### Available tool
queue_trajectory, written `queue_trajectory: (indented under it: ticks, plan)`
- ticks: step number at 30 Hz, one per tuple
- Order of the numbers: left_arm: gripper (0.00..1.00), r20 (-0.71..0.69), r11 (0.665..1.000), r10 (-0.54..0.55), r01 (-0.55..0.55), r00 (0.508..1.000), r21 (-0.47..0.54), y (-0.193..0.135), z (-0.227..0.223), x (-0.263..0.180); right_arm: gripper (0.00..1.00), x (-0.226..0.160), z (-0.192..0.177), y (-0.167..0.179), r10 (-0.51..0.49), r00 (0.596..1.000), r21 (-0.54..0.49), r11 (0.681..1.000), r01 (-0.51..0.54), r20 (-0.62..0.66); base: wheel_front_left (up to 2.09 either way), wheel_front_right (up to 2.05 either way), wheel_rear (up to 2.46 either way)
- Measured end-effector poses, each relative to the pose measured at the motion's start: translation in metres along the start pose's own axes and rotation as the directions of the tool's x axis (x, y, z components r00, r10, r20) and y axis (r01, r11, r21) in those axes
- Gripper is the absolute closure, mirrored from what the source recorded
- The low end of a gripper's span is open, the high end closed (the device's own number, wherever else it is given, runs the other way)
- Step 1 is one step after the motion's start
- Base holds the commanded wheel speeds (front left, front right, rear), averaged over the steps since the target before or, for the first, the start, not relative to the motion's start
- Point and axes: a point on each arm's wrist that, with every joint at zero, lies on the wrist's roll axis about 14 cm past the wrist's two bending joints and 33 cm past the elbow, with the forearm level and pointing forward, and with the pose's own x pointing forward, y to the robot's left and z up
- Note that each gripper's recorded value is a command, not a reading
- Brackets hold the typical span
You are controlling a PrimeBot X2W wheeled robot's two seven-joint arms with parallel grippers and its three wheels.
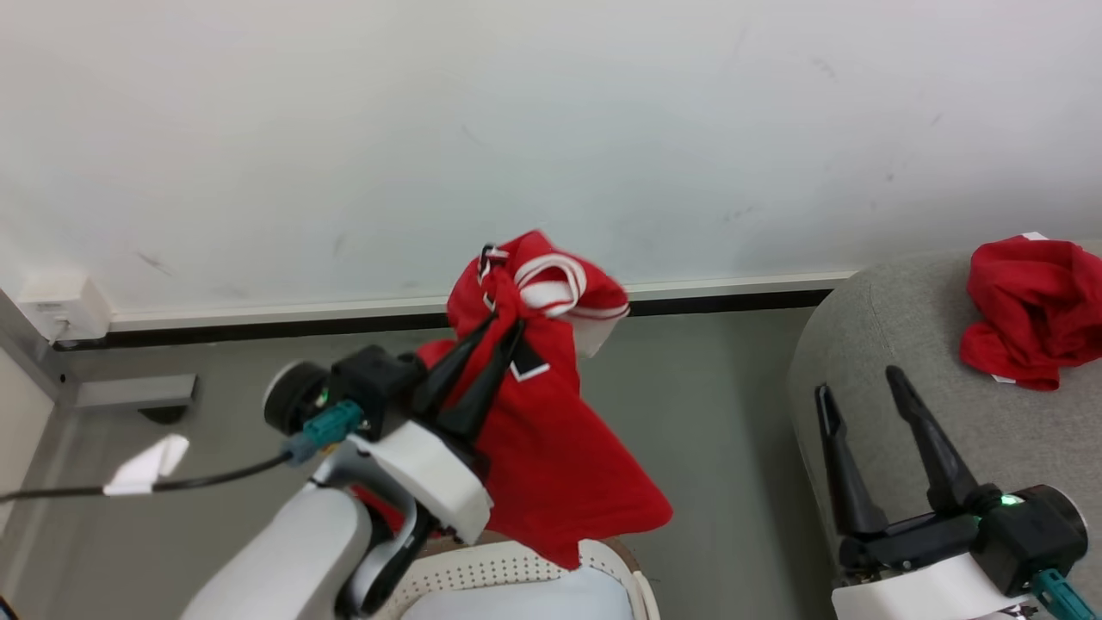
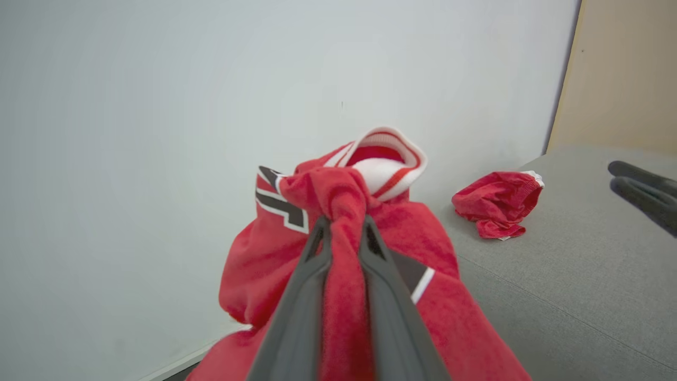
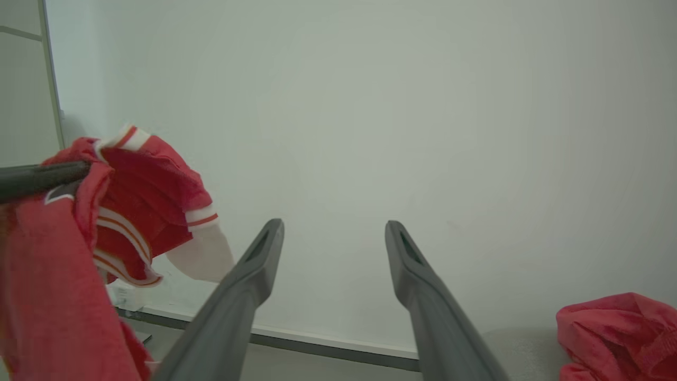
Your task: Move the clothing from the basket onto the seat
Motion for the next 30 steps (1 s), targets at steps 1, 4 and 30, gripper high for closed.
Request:
queue_trajectory:
  ticks: [1,4,30]
  plan:
    - [1.00,0.018,1.000,-0.004,0.004,1.000,0.006,-0.001,0.009,0.002,0.00,0.000,-0.001,0.003,0.007,1.000,0.002,1.000,-0.007,-0.003,0.00,0.00,0.00]
    - [1.00,0.065,1.000,-0.010,0.009,0.998,0.020,-0.001,0.034,0.007,0.00,-0.001,-0.003,0.007,0.021,1.000,0.011,1.000,-0.020,-0.010,0.00,0.00,0.00]
    - [1.00,0.087,0.995,-0.096,0.098,0.992,-0.022,-0.029,0.046,0.014,0.00,0.005,-0.031,0.134,0.471,0.878,0.140,0.878,-0.458,-0.083,0.00,0.00,0.00]
